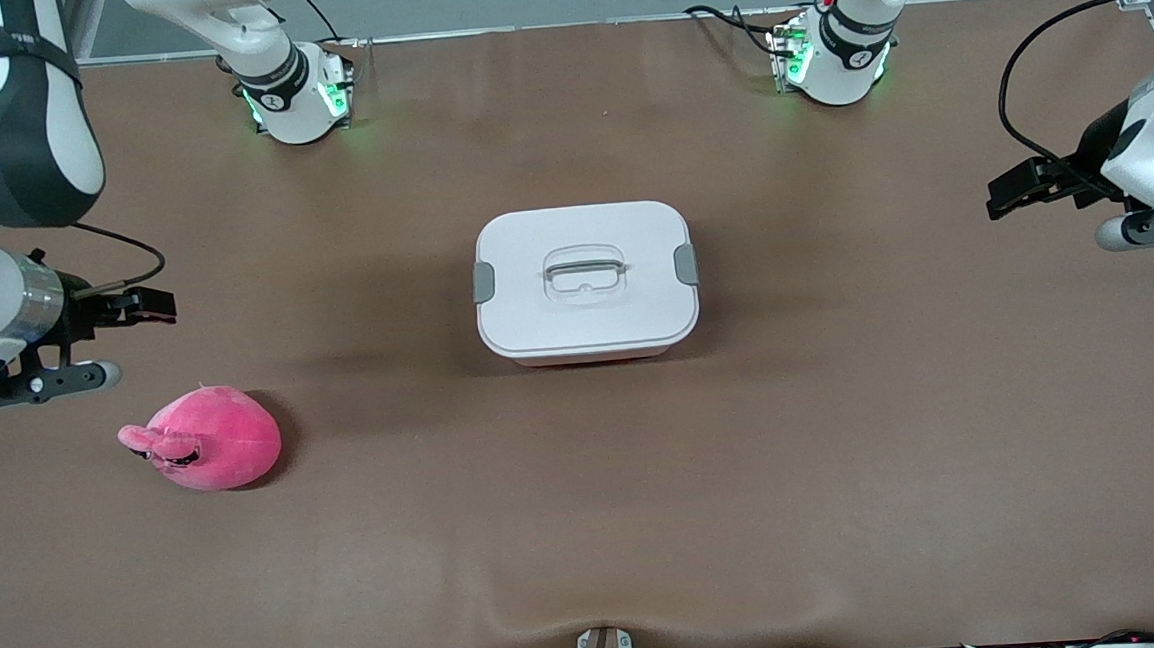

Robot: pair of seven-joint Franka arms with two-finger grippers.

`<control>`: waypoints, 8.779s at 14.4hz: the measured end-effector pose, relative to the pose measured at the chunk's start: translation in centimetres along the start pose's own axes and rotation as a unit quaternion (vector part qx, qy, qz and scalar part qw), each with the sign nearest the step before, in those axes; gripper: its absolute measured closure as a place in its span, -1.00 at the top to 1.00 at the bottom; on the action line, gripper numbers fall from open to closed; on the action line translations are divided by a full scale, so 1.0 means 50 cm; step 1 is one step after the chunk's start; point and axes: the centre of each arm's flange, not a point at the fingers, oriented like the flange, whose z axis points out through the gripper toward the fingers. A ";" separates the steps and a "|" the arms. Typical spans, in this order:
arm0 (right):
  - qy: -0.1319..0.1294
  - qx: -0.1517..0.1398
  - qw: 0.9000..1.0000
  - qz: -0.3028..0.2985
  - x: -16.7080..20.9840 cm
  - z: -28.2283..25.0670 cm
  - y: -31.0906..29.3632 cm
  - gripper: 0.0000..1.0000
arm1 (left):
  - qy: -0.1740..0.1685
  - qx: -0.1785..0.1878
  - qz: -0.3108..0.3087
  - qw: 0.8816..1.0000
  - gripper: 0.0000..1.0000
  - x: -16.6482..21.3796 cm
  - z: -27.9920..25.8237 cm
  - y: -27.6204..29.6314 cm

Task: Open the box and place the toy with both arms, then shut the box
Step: 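Grasp the pink plush with the right gripper while the left gripper approaches, then lower the left gripper onto the white lid's grey handle, then grip the lid handle with the left gripper while the right gripper lifts the plush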

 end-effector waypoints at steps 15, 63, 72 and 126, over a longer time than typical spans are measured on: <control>0.142 -0.021 0.980 -0.141 0.157 0.266 0.090 1.00 | 0.024 -0.027 -0.094 0.995 1.00 0.039 0.031 0.090; 0.155 -0.072 0.928 -0.331 0.210 0.247 0.086 -0.74 | -0.012 -0.006 -0.571 0.821 1.00 -0.068 0.268 0.646; 0.167 -0.116 0.865 -0.459 0.183 0.160 0.104 -0.74 | 0.002 0.008 -0.599 0.801 1.00 -0.107 0.330 0.732; 0.061 -0.153 0.343 -0.925 0.025 -0.003 -0.434 -0.74 | 0.050 -0.032 -0.689 0.722 -0.87 -0.223 0.462 0.931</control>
